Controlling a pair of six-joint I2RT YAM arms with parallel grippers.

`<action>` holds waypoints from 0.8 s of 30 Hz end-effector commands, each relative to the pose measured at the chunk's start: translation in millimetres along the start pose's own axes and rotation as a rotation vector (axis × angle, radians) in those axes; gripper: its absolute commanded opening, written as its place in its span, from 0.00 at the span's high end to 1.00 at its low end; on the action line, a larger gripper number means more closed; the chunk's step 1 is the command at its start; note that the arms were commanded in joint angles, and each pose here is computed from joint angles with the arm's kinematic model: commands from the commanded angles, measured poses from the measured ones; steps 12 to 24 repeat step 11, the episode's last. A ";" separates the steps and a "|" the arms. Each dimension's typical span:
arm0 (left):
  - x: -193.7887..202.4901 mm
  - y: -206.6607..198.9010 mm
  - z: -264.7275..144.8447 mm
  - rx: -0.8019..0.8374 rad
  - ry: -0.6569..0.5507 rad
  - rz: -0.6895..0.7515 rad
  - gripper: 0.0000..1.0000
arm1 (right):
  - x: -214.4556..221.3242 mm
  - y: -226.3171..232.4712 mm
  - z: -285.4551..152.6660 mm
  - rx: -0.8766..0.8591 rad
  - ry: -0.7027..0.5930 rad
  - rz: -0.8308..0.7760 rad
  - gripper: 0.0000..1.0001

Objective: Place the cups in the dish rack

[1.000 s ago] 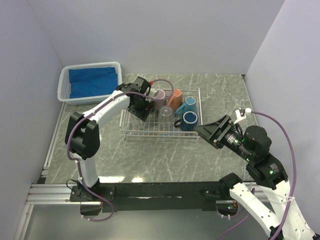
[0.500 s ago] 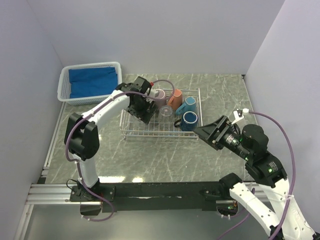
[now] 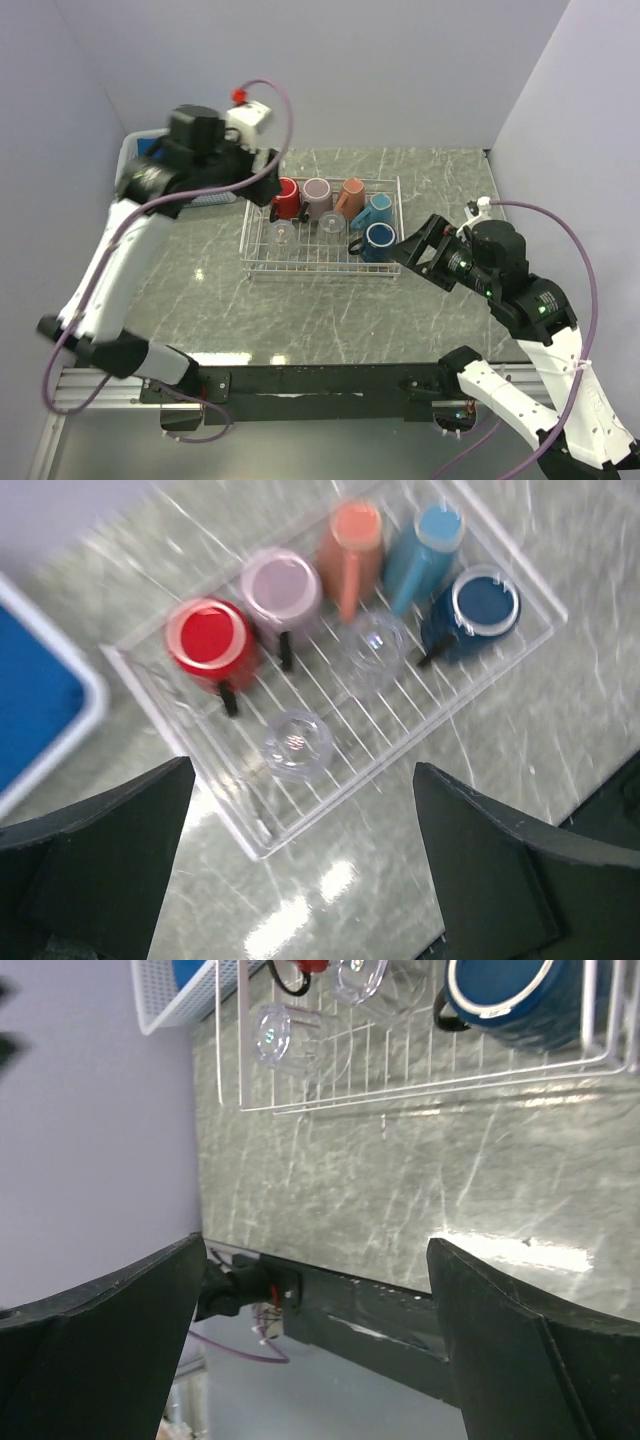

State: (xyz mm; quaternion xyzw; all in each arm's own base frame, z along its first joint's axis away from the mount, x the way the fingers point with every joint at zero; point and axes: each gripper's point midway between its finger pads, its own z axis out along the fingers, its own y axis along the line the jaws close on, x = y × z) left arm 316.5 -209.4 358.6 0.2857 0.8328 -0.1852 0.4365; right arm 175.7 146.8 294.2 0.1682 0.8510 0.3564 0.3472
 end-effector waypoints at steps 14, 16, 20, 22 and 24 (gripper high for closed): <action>-8.5 6.3 -98.2 -0.104 -0.222 -0.093 0.04 | -18.6 20.7 -20.9 -0.036 -0.039 -0.149 0.00; -8.5 6.3 -98.2 -0.104 -0.222 -0.093 0.04 | -18.6 20.7 -20.9 -0.036 -0.039 -0.149 0.00; -8.5 6.3 -98.2 -0.104 -0.222 -0.093 0.04 | -18.6 20.7 -20.9 -0.036 -0.039 -0.149 0.00; -8.5 6.3 -98.2 -0.104 -0.222 -0.093 0.04 | -18.6 20.7 -20.9 -0.036 -0.039 -0.149 0.00; -8.5 6.3 -98.2 -0.104 -0.222 -0.093 0.04 | -18.6 20.7 -20.9 -0.036 -0.039 -0.149 0.00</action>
